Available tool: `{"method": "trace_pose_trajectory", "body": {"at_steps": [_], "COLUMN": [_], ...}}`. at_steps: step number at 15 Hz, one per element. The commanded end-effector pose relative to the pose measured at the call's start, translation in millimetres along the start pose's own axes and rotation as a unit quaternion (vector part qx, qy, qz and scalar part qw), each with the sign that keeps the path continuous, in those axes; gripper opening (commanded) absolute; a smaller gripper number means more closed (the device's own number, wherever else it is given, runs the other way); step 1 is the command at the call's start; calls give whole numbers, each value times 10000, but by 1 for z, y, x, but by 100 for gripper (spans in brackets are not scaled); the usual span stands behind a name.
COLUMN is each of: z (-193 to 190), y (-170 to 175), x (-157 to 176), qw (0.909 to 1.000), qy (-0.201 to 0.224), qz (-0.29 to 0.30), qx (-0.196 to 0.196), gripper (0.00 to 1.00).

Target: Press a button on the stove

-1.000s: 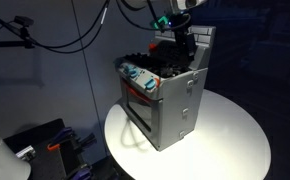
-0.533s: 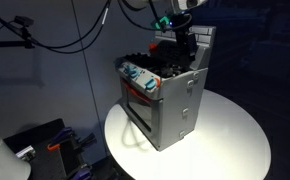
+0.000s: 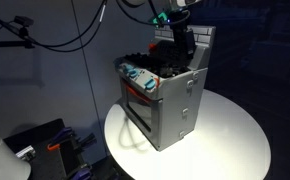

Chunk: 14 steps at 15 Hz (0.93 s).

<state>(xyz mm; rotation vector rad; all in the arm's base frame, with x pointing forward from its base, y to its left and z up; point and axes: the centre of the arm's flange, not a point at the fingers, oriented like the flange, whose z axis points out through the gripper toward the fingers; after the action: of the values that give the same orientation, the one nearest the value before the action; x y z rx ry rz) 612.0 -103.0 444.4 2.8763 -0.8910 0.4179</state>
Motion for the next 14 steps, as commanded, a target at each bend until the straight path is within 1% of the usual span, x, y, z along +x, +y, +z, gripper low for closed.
{"method": "trace_pose_trajectory", "body": {"at_steps": [1, 6, 8, 12, 14], "z": [-31, -66, -81, -109, -123], "y": [15, 33, 41, 56, 64], "x": [-30, -74, -92, -127, -142], "qw": [9996, 9970, 9949, 9881, 9833], "qy": [-153, -453, -645, -1044, -1206], "qz": [-252, -619, -773, -1132, -1362], "qx": [35, -28, -47, -38, 67], "gripper": [100, 100, 100, 100, 100]}}
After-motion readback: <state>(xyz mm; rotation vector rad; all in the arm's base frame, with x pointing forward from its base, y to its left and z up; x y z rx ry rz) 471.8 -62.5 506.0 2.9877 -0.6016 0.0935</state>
